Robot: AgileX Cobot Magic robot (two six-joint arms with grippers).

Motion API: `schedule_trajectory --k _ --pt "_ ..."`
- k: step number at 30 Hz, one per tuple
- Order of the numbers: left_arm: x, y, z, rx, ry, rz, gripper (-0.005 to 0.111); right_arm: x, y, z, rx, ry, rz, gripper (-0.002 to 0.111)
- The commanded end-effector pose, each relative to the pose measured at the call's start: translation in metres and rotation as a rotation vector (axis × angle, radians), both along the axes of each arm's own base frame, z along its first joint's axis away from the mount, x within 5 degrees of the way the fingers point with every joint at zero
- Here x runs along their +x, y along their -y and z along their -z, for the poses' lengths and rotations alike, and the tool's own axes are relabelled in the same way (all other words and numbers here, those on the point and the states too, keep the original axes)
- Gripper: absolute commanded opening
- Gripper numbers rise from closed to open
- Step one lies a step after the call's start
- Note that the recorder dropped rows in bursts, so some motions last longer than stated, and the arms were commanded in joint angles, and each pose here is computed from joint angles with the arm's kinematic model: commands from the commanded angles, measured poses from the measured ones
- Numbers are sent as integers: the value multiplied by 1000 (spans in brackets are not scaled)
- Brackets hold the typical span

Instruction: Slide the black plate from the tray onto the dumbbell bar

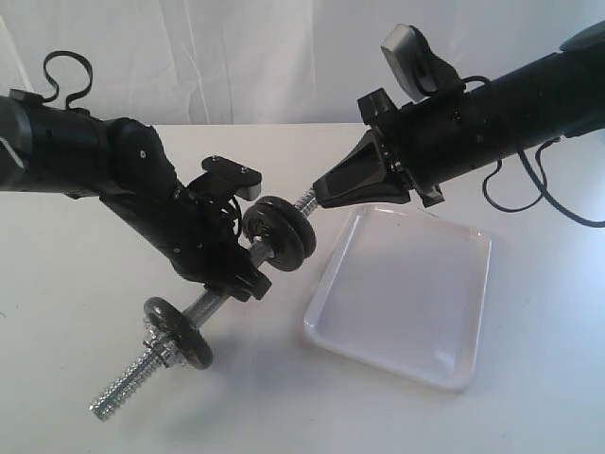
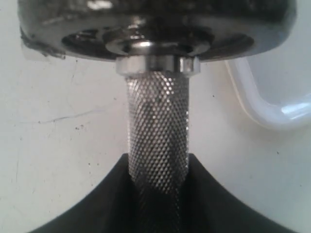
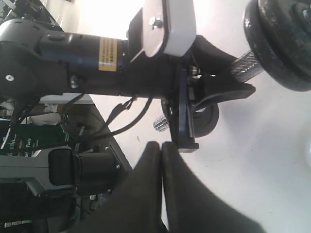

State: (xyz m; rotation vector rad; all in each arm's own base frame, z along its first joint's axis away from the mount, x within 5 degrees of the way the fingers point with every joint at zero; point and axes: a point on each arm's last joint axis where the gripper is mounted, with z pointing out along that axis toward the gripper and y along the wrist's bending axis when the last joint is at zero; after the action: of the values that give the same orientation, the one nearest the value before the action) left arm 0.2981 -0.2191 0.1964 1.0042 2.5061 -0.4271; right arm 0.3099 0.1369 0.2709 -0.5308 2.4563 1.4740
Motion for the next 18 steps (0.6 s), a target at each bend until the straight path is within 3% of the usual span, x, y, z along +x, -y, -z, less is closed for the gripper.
schedule_trajectory --k 1,18 --pt "24 16 -52 -211 174 -105 0 -2 0 -4 1 10 -6 0" --pt "70 46 -50 -290 220 -152 0 -2 0 -3 -5 1 -3 0"
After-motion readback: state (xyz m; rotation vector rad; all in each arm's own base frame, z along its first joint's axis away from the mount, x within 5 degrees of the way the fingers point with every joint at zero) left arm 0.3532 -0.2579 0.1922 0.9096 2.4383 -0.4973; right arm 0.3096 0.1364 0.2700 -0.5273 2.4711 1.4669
